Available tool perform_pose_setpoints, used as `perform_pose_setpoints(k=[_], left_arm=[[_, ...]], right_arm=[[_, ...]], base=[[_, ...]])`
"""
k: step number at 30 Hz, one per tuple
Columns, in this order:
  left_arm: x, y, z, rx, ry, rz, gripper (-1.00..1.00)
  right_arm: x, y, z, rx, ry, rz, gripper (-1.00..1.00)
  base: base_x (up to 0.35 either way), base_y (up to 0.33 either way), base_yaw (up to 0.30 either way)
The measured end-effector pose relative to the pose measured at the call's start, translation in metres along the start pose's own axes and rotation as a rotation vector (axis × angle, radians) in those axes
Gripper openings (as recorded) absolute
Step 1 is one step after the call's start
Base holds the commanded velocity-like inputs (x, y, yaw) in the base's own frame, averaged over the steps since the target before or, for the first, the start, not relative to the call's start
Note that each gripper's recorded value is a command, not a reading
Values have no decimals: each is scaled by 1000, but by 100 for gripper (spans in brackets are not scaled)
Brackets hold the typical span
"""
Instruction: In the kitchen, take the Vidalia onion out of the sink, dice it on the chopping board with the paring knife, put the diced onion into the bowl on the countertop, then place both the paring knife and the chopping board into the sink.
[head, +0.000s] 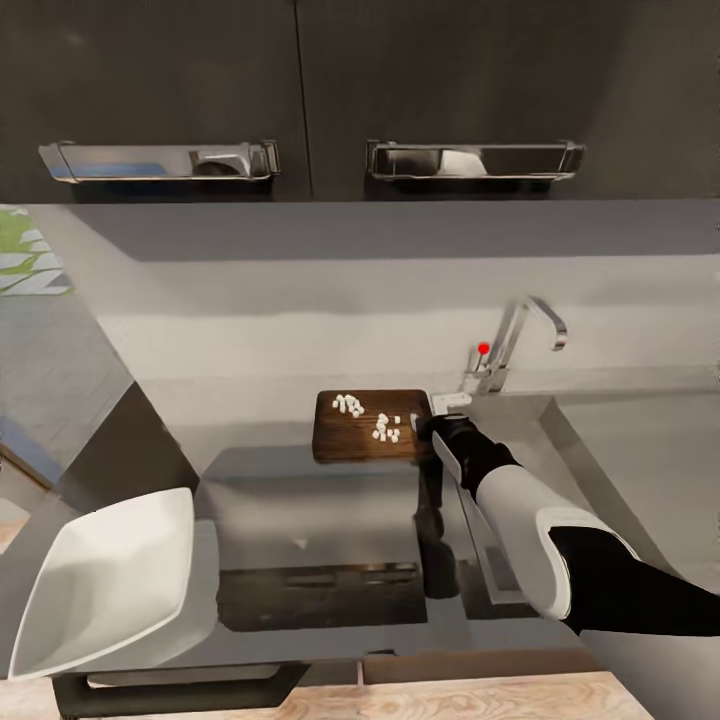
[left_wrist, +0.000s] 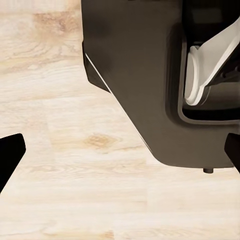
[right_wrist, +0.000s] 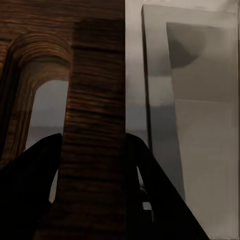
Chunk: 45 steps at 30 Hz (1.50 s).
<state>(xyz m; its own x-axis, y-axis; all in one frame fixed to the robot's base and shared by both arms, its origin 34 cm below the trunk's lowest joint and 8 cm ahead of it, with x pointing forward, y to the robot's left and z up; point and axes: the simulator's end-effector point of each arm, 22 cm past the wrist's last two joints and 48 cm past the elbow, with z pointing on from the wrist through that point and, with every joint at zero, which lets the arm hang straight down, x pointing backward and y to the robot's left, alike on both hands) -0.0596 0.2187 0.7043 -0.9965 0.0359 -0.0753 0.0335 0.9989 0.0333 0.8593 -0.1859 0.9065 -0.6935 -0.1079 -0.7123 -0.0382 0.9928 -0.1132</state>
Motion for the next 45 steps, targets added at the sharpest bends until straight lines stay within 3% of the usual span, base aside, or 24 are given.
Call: perform_pose_setpoints(k=[25,45], left_arm=[[-11,0,7,-1,-40,-1,100],[-21,0,13,-2,-74,-2,100]], right_arm=[[-23,-3,-18,3,-37,4,-100],[-42,-6,-34,8,-69,7,-100]], base=[[-268,0,0],[80,72,0]])
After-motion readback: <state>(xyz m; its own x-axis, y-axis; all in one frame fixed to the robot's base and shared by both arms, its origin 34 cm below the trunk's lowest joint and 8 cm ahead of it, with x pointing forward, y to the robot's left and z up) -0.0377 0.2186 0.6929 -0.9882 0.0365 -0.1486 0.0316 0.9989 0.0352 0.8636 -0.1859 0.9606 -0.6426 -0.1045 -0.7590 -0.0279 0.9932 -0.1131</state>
